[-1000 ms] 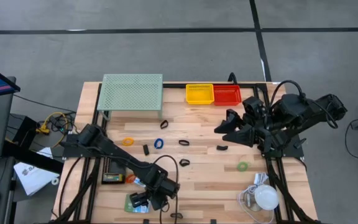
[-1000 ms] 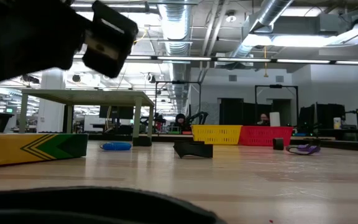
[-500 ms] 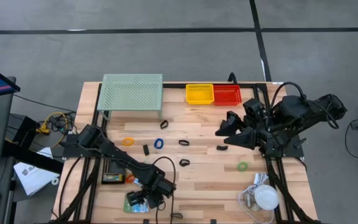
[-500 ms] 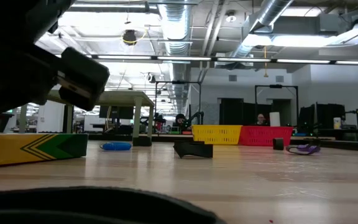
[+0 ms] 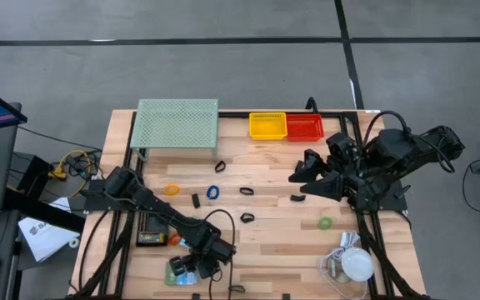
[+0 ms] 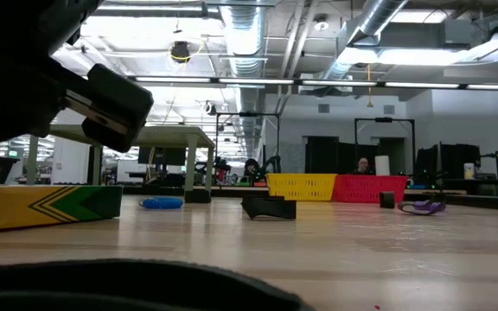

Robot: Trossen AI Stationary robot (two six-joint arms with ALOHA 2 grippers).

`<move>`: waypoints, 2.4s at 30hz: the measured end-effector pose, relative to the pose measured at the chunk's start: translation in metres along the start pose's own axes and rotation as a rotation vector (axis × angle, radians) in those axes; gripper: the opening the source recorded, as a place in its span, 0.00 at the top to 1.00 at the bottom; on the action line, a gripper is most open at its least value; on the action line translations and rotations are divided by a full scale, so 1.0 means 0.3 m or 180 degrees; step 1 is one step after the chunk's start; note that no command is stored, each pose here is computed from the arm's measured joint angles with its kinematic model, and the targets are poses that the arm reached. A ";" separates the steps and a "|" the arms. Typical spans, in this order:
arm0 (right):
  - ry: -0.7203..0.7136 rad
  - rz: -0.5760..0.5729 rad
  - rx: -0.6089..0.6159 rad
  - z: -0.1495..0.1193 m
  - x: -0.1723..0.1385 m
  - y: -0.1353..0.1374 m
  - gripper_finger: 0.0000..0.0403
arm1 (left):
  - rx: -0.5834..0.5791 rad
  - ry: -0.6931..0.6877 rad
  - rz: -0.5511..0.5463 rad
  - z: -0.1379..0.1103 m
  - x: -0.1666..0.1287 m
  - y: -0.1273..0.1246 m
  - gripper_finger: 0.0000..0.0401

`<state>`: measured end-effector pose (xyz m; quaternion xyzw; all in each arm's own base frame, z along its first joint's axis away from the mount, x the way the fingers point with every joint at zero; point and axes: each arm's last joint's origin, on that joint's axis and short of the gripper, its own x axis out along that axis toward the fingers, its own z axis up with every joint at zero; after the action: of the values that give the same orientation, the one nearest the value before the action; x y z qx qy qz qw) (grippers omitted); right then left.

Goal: Pick & Place Office Desk Supplies
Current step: Put the yellow crayon box into the black basket

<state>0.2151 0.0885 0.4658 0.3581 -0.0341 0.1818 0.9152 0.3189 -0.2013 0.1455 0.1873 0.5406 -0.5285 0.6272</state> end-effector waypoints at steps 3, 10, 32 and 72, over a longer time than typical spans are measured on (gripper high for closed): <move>-0.0001 -0.0002 0.0000 0.000 0.000 0.000 0.48 | -0.0002 -0.0001 -0.0001 0.000 0.000 0.000 0.78; -0.0002 -0.0002 0.0001 0.000 0.000 0.000 0.48 | -0.0035 0.0041 0.0016 -0.004 -0.001 0.001 0.89; -0.0004 -0.0001 0.0001 0.000 0.000 0.000 0.48 | -0.0502 -0.0182 0.0249 -0.027 -0.191 -0.031 1.00; -0.0005 0.0001 -0.0167 0.000 0.000 0.000 0.48 | -0.3065 -0.1185 0.2347 -0.245 -0.724 -0.212 1.00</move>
<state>0.2151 0.0884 0.4659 0.3341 -0.0396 0.1807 0.9242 0.2596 -0.0657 0.3317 -0.0369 0.4996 0.0010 0.8655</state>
